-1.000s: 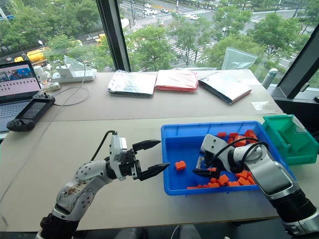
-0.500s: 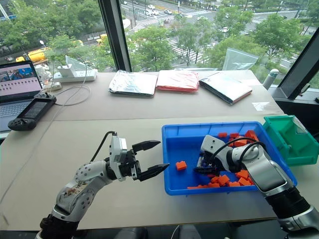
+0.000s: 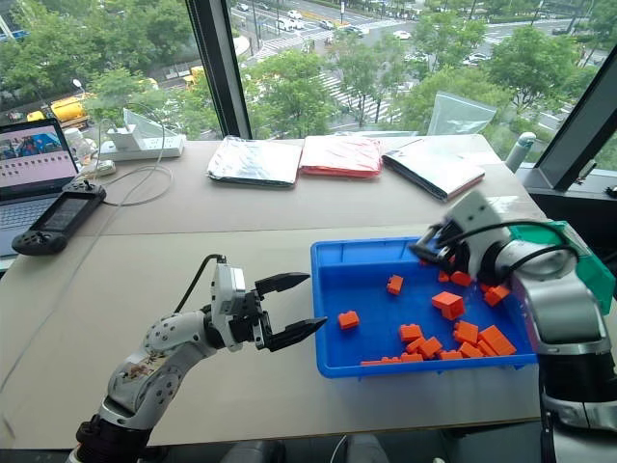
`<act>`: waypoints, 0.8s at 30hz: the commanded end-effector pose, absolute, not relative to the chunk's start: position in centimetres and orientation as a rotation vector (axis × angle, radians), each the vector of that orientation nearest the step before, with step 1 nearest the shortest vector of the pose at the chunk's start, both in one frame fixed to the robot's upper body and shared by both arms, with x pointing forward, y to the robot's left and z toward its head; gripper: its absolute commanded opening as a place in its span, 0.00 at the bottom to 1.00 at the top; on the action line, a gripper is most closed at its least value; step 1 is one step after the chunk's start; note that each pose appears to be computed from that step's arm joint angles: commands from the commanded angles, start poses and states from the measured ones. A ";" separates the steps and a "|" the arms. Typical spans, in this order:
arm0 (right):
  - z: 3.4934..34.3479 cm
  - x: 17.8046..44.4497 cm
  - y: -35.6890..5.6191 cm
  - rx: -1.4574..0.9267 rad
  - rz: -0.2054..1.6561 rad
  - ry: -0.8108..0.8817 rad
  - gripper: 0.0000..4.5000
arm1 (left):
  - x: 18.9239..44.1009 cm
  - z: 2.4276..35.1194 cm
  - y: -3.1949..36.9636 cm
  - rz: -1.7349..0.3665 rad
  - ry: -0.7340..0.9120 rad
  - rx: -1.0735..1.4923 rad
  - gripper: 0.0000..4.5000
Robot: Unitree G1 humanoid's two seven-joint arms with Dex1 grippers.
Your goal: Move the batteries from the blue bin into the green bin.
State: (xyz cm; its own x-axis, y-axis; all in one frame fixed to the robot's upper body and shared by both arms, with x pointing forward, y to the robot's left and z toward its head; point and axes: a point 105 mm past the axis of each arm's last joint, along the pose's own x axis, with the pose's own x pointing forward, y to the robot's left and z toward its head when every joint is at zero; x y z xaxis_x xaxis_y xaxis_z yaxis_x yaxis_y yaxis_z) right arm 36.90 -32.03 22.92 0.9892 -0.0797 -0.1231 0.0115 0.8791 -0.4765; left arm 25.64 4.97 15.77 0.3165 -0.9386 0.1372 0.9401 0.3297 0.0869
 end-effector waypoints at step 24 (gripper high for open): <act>27.1 35.8 -34.7 -0.223 -0.326 -0.095 1.00 | 25.5 16.8 4.8 -1.238 -0.222 0.009 1.00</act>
